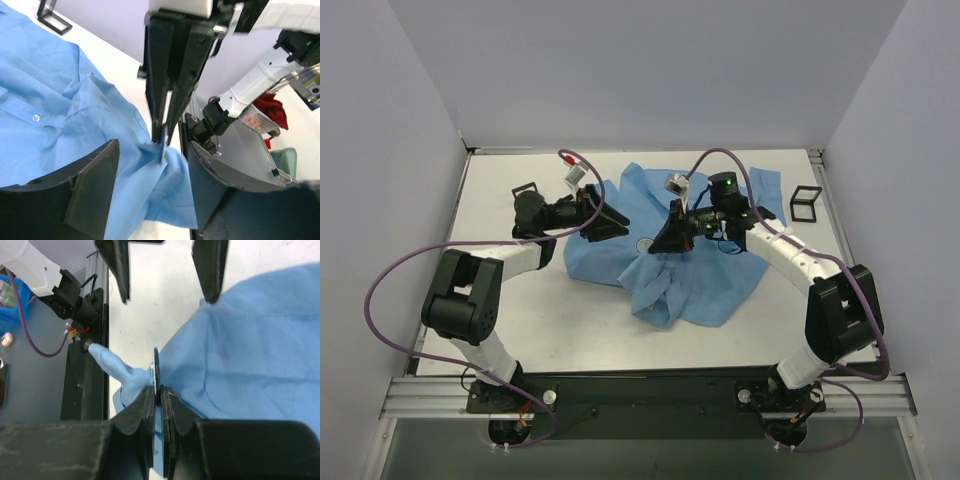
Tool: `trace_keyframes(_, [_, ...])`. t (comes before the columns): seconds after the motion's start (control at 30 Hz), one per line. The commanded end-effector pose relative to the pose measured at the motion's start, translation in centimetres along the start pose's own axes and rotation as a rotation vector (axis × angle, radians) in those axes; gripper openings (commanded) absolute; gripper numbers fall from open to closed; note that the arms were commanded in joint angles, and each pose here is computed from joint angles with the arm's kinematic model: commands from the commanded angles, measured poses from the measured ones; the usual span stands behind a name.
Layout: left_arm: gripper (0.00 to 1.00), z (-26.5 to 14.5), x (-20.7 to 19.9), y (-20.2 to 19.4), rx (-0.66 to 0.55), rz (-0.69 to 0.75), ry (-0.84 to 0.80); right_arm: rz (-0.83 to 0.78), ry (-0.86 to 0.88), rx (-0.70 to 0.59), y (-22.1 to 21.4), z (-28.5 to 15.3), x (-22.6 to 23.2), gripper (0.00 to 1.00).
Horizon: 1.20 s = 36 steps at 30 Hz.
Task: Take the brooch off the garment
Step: Remove the brooch from the clothes.
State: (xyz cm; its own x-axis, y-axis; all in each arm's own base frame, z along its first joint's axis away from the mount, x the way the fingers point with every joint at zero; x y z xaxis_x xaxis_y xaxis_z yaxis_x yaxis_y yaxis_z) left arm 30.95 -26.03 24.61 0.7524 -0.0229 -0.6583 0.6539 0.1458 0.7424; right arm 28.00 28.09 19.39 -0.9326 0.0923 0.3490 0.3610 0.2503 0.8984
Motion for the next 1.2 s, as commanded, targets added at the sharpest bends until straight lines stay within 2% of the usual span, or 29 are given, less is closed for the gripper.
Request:
trace_keyframes(0.0, [0.68, 0.2, -1.1, 1.2, 0.043, 0.098, -0.030, -0.081, 0.105, 0.152, -1.0, -1.2, 2.6, 0.00])
trace_keyframes(0.03, [0.70, 0.2, -0.9, 0.9, 0.052, 0.113, -0.030, -0.060, 0.131, 0.185, -0.7, -1.3, 3.6, 0.00])
trace_keyframes(0.23, [0.71, 0.7, -0.8, -0.5, 0.107, 0.092, -0.057, -0.072, 0.206, 0.328, -2.6, -0.1, 4.7, 0.00])
trace_keyframes(0.37, [0.71, 1.3, -1.5, -0.8, 0.123, 0.102, -0.081, -0.086, 0.219, 0.368, -3.0, 0.6, 4.9, 0.00])
trace_keyframes(0.47, [0.70, 2.0, -2.1, -1.3, 0.147, 0.099, -0.105, -0.082, 0.215, 0.378, -3.2, 0.7, 4.7, 0.00])
trace_keyframes(0.57, [0.64, 2.4, -2.0, -2.2, 0.174, 0.083, -0.106, -0.090, 0.201, 0.384, -3.0, 0.7, 4.4, 0.00])
trace_keyframes(0.6, [0.62, 2.5, -1.6, -2.3, 0.175, 0.120, -0.100, -0.094, 0.199, 0.383, -2.9, 0.7, 4.4, 0.00])
trace_keyframes(0.63, [0.61, 2.6, -1.4, -2.3, 0.178, 0.133, -0.089, -0.093, 0.196, 0.381, -2.9, 0.6, 4.3, 0.00])
trace_keyframes(0.67, [0.61, 2.3, -0.7, -3.1, 0.201, 0.068, -0.049, -0.097, 0.196, 0.379, -2.8, 0.6, 4.3, 0.00])
trace_keyframes(0.7, [0.61, 2.6, 0.0, -2.9, 0.202, 0.169, -0.027, -0.099, 0.192, 0.378, -2.8, 0.5, 4.3, 0.00])
trace_keyframes(0.73, [0.61, 2.6, 0.2, -2.9, 0.213, 0.199, 0.000, -0.102, 0.190, 0.376, -2.7, 0.4, 4.2, 0.00])
trace_keyframes(0.77, [0.61, 2.3, 0.6, -4.5, 0.267, 0.125, 0.045, -0.102, 0.188, 0.375, -2.7, 0.4, 4.2, 0.00])
trace_keyframes(0.8, [0.61, 2.8, 0.7, -4.6, 0.287, 0.220, 0.049, -0.103, 0.187, 0.372, -2.6, 0.3, 4.2, 0.00])
trace_keyframes(1.17, [0.59, 3.6, -0.5, -5.5, 0.345, 0.186, -0.007, -0.102, 0.174, 0.376, -2.8, 0.1, 3.8, 0.00])
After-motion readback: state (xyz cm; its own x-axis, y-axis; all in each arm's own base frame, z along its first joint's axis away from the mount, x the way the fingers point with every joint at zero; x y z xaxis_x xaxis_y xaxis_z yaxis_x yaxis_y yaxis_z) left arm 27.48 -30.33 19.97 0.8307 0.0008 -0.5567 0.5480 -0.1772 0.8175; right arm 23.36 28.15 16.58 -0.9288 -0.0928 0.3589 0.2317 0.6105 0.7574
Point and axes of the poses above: each gripper's point midway between its finger pads, its own z axis out along the fingers, its own x axis along the line the jaws close on, y = z × x, the point moved 1 cm from there along -z, back along the fingers, and after that the axes turned 5 degrees about -z, right-handed, at the moved point
